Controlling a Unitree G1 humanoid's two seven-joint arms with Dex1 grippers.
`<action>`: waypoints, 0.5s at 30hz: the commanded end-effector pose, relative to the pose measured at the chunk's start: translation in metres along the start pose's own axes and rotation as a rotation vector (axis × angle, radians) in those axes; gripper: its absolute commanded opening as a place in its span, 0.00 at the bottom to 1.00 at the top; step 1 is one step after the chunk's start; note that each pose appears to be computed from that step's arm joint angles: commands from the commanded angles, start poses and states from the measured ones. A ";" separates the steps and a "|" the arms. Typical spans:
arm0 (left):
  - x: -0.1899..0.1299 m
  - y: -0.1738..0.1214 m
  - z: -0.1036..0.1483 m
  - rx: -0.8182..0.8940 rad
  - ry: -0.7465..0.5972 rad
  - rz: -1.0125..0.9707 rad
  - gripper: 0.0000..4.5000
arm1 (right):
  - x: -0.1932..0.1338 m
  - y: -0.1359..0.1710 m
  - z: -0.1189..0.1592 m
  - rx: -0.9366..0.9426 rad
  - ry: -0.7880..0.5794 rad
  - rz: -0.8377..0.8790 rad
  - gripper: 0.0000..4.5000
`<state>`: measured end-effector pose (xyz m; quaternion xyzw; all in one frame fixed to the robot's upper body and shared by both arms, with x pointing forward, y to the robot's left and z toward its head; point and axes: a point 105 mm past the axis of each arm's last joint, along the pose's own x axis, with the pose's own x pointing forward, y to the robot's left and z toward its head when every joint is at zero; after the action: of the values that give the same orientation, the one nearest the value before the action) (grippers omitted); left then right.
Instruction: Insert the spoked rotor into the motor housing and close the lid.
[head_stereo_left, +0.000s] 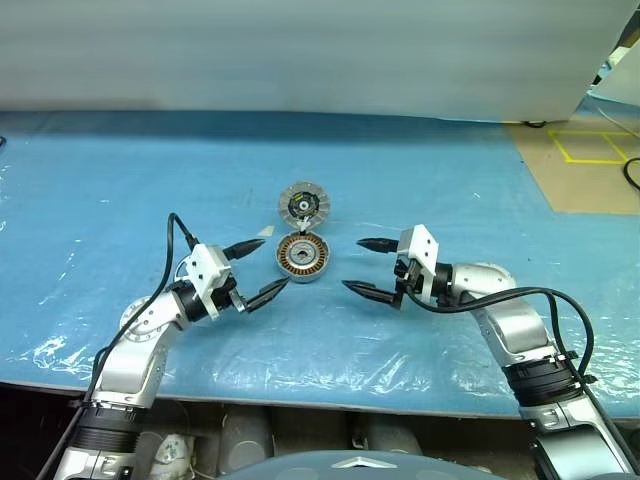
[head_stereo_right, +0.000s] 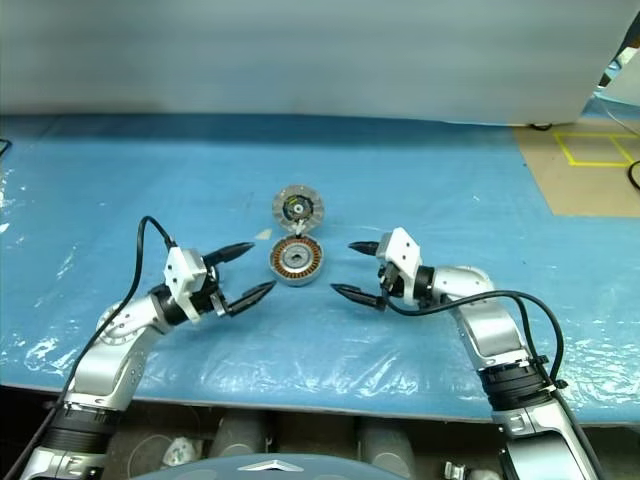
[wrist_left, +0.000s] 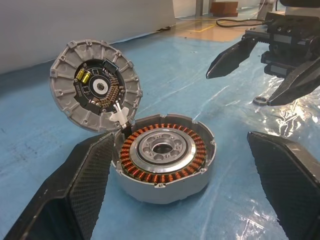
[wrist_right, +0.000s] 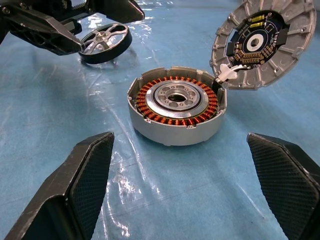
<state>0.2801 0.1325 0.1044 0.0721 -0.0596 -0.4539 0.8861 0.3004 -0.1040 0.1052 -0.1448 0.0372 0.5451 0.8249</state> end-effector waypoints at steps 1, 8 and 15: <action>-0.005 0.001 0.009 0.041 -0.018 -0.004 0.99 | 0.006 0.004 0.030 -0.090 -0.042 0.060 0.99; -0.017 0.009 0.008 0.057 0.010 0.038 0.99 | 0.033 0.018 0.050 -0.259 0.042 0.254 0.99; -0.026 0.006 0.005 0.058 0.025 0.074 0.99 | 0.060 0.025 0.038 -0.416 0.153 0.404 0.99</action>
<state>0.2708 0.1559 0.0935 0.0839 -0.0329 -0.4226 0.9018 0.2989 -0.0347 0.1270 -0.3148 0.0214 0.6733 0.6686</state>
